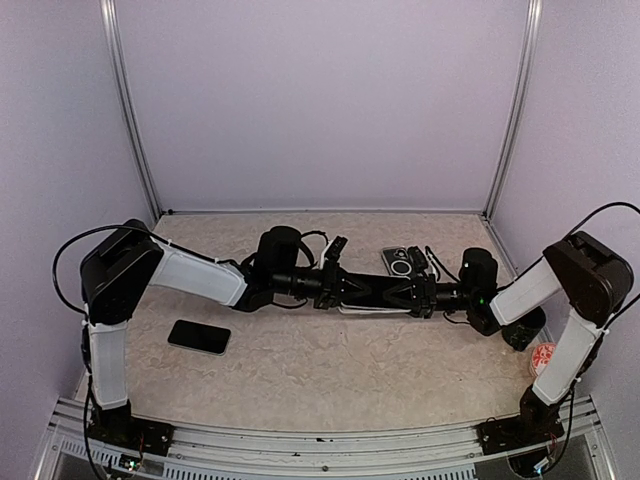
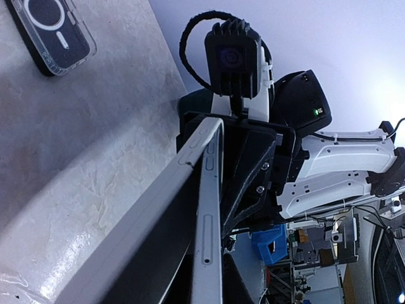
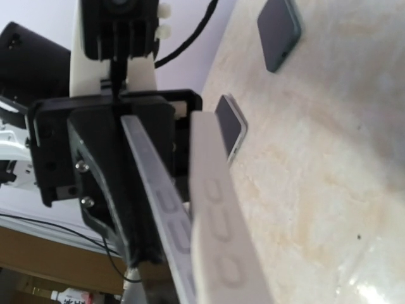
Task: Put the phone into the phone case
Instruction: Install the phone on the phone case, then press the phone case against the phone.
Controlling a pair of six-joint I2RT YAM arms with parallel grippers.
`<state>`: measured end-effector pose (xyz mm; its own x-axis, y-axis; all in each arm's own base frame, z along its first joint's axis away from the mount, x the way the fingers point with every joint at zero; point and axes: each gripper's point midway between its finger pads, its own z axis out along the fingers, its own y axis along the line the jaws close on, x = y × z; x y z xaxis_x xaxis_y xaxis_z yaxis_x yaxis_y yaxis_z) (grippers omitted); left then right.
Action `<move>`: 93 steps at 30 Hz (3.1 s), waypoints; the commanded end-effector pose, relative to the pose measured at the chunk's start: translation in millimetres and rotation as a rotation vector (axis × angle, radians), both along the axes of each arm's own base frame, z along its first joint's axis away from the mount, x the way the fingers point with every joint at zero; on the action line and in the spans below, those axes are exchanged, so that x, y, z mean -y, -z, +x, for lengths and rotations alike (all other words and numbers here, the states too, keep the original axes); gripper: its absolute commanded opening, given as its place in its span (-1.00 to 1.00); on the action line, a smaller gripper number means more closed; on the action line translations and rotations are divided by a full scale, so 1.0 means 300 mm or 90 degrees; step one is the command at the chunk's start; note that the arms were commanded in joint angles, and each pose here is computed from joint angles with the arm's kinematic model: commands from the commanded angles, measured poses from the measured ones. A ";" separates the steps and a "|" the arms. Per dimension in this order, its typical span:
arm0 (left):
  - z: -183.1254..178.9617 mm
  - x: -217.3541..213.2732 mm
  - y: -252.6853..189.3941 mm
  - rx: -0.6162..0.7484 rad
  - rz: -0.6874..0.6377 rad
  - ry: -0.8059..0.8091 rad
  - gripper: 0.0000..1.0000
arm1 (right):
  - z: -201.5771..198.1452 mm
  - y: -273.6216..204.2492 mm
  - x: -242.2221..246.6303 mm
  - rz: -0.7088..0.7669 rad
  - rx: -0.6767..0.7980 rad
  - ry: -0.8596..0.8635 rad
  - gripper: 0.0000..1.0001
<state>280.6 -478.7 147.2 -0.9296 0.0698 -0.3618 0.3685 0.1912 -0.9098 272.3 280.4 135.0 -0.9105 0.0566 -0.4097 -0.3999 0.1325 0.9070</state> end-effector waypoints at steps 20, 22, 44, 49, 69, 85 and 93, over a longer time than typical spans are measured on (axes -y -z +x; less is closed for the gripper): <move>0.090 -0.075 -0.002 -0.001 0.055 -0.088 -0.54 | -0.059 -0.095 -0.018 0.057 0.093 -0.065 -1.00; 0.093 -0.084 -0.011 0.002 0.056 -0.091 -0.50 | -0.058 -0.093 -0.015 0.057 0.092 -0.064 -1.00; 0.119 -0.214 -0.023 0.025 0.095 -0.150 -0.26 | -0.056 -0.095 -0.006 0.059 0.090 -0.060 -1.00; 0.139 -0.257 -0.056 0.044 0.085 -0.176 -0.14 | -0.057 -0.100 -0.006 0.060 0.093 -0.060 -1.00; 0.019 -0.172 -0.132 0.093 -0.008 -0.069 0.25 | -0.096 -0.201 0.000 0.101 0.140 -0.091 -1.00; -0.068 -0.130 -0.214 0.119 -0.080 -0.002 0.05 | -0.118 -0.264 0.001 0.125 0.163 -0.116 -1.00; -0.081 -0.125 -0.225 0.123 -0.088 0.007 -0.42 | -0.117 -0.263 0.000 0.124 0.161 -0.117 -1.00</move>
<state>262.4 -437.0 204.6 -0.8608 0.0072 -0.5089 0.5062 0.1149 -0.8547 240.1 280.4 190.3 -0.8447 -0.0206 -0.5348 -0.5313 -0.0875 0.8426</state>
